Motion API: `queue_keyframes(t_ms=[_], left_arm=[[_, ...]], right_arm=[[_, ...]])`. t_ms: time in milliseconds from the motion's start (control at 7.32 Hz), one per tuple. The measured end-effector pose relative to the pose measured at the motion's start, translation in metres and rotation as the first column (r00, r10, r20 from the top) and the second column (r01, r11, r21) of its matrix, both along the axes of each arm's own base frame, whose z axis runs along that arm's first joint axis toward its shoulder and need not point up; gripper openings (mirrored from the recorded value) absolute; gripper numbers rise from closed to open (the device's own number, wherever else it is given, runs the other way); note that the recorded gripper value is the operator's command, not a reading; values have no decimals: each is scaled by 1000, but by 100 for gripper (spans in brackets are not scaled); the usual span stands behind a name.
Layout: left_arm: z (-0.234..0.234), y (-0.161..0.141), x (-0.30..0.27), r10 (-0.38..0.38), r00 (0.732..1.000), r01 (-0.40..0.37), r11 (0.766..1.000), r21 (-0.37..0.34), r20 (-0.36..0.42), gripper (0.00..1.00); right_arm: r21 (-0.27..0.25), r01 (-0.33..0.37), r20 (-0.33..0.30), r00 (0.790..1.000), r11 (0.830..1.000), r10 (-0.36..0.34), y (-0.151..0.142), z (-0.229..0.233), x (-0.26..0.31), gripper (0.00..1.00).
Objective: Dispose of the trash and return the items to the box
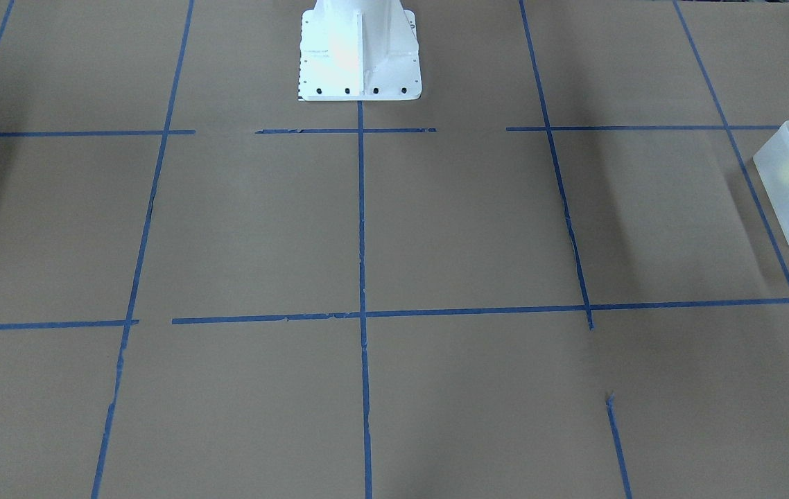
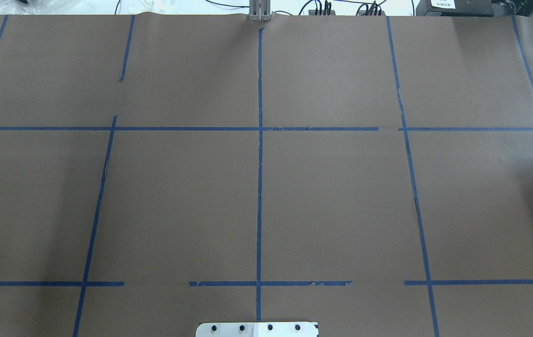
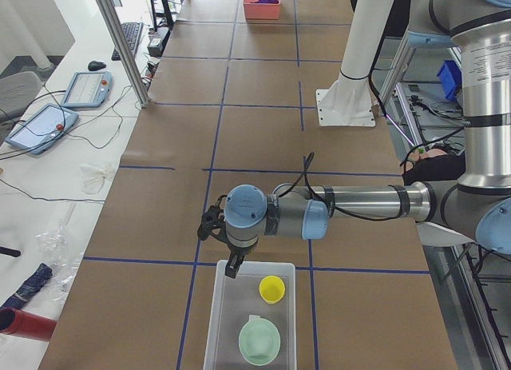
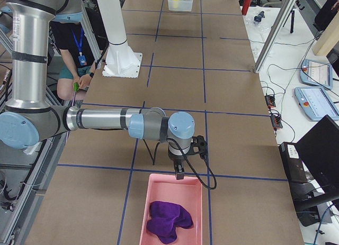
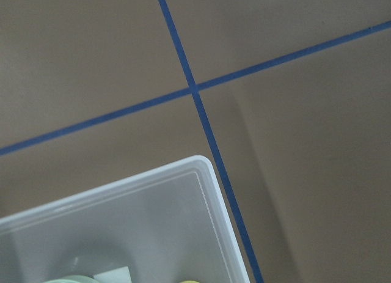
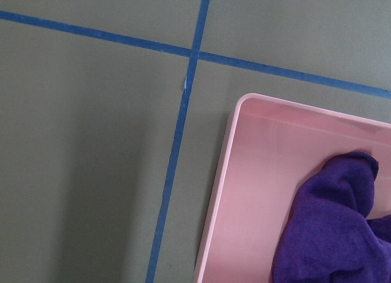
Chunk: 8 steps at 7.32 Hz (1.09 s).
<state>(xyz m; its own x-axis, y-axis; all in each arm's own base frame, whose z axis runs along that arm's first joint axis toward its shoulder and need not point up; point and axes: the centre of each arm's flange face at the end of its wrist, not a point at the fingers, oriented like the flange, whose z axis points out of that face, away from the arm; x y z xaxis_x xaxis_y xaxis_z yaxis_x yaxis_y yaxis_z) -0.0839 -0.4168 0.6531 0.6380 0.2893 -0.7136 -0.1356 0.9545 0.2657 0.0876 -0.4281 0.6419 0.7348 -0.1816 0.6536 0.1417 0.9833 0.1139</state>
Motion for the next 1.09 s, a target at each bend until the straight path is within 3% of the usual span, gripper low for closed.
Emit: queue_keyframes(t_ms=[547,1093], left_arm=[[6,5,-1,6,999,-3,999,-42,52,100],[-6,4,-4,-1,998,2,1000,-16,61,100]], right_arm=[[7,-1,16,1000,1000,1,1,-2,-1,100],[6,-1,17,1000,1000,1,4,0,-1,100]])
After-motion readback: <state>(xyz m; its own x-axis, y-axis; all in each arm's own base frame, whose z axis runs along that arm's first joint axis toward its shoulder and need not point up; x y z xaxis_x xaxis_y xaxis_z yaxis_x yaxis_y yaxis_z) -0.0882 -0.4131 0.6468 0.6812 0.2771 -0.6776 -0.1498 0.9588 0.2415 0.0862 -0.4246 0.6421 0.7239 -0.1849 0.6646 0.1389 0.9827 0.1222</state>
